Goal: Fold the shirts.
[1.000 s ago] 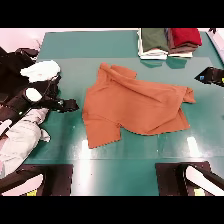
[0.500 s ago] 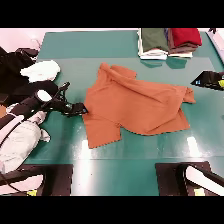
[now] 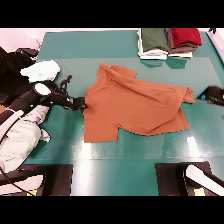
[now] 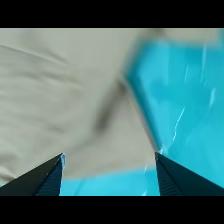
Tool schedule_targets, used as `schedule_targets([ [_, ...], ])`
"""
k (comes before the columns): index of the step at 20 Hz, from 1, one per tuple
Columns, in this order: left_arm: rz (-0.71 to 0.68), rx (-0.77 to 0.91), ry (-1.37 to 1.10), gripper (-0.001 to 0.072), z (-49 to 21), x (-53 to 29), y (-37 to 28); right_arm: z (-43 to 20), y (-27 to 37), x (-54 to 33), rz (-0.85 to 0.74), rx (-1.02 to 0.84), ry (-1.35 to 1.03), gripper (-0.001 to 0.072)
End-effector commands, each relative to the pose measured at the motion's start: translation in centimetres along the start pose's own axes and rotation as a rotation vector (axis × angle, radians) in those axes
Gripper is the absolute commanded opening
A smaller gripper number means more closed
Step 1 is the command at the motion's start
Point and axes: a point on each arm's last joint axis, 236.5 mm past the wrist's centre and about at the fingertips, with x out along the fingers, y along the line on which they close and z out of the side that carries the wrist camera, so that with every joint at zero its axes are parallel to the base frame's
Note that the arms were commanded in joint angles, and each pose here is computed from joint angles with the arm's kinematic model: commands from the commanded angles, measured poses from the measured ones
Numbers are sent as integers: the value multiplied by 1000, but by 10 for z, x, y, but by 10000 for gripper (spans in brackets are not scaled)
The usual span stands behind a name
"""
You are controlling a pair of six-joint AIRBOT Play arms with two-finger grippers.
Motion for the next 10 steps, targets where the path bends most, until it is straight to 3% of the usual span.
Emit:
schedule_targets([
  [1, 3, 98, -105, 21, 27, -34, -23, -63, -62, 38, -18, 245, 103, 616],
  [2, 1, 105, -114, 21, 29, -38, -26, -79, -68, 51, -4, 285, 126, 556],
  [10, 0, 104, -107, 21, 26, -39, -26, -98, -16, 122, 169, 290, 164, 498],
])
